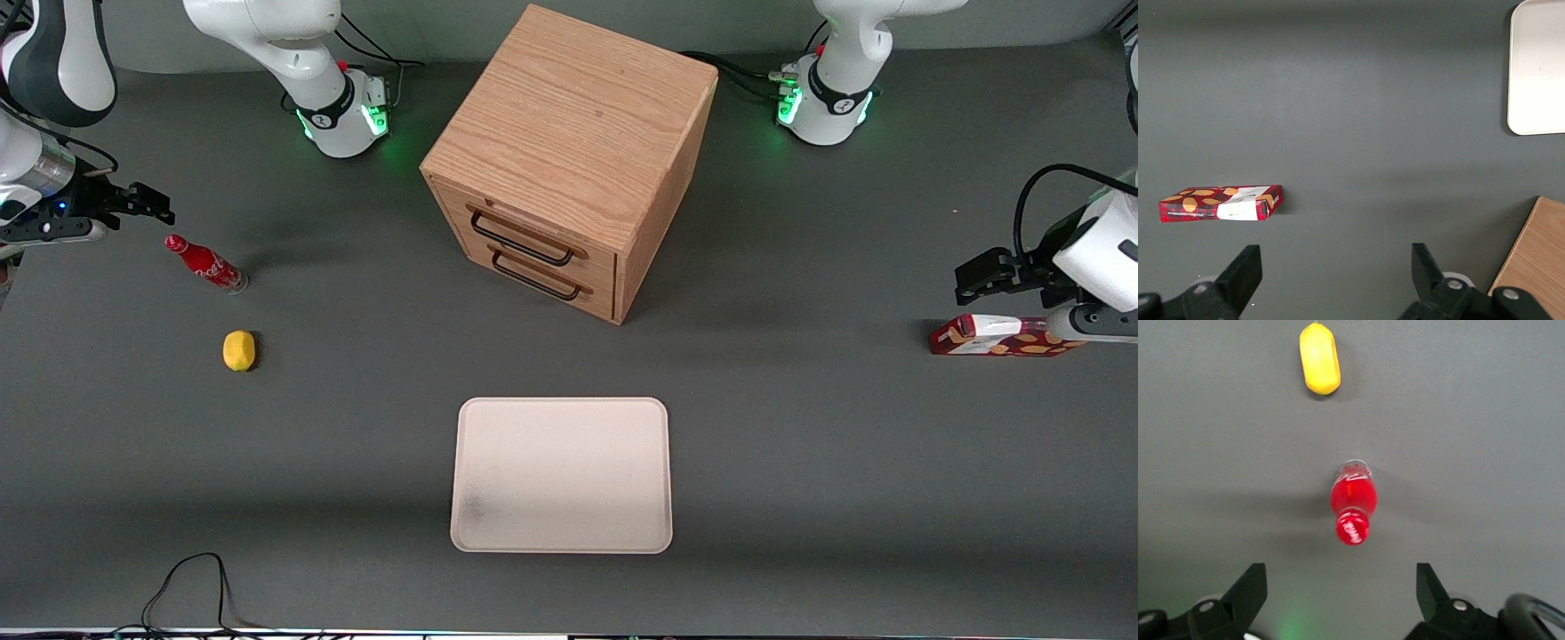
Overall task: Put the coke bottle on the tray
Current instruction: 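Lower the open right gripper over the bottle's cap end, then close the right gripper on the bottle neck and lift it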
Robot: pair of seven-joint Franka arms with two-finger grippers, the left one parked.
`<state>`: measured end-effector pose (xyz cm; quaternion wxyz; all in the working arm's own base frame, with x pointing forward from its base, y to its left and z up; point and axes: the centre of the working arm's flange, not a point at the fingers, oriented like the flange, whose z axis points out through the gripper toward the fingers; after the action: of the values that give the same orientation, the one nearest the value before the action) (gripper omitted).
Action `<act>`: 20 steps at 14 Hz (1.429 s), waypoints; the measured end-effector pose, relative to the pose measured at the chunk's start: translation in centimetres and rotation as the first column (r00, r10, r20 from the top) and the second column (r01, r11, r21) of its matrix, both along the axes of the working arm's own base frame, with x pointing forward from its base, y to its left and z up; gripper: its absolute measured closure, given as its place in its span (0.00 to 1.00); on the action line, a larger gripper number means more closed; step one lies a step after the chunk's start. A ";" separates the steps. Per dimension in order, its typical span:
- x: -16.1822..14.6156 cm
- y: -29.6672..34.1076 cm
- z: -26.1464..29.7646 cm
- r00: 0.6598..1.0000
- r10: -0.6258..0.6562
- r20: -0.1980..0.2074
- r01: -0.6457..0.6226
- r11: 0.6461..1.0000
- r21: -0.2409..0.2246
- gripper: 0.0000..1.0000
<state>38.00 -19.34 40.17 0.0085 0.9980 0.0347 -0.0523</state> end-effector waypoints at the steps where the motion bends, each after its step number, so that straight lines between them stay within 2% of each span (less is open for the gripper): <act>1: 0.0 -0.1 -0.8 1.000 0.006 0.006 -0.006 1.000 0.000 0.02; 6: 0.0 0.6 -4.1 0.999 0.052 -0.008 -0.052 0.999 -0.003 0.02; 15: -0.9 -0.1 -6.4 0.996 0.092 0.001 -0.092 0.996 0.004 0.05; 16: -0.9 -0.1 -6.5 0.996 0.094 0.003 -0.094 0.996 0.004 0.09; 17: -0.9 0.0 -6.6 0.995 0.096 0.005 -0.096 0.995 0.003 0.23; 20: -0.9 0.0 -6.6 0.994 0.110 0.006 -0.110 0.994 0.004 0.57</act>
<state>37.06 -19.36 33.59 0.0093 0.9947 0.0900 -0.0487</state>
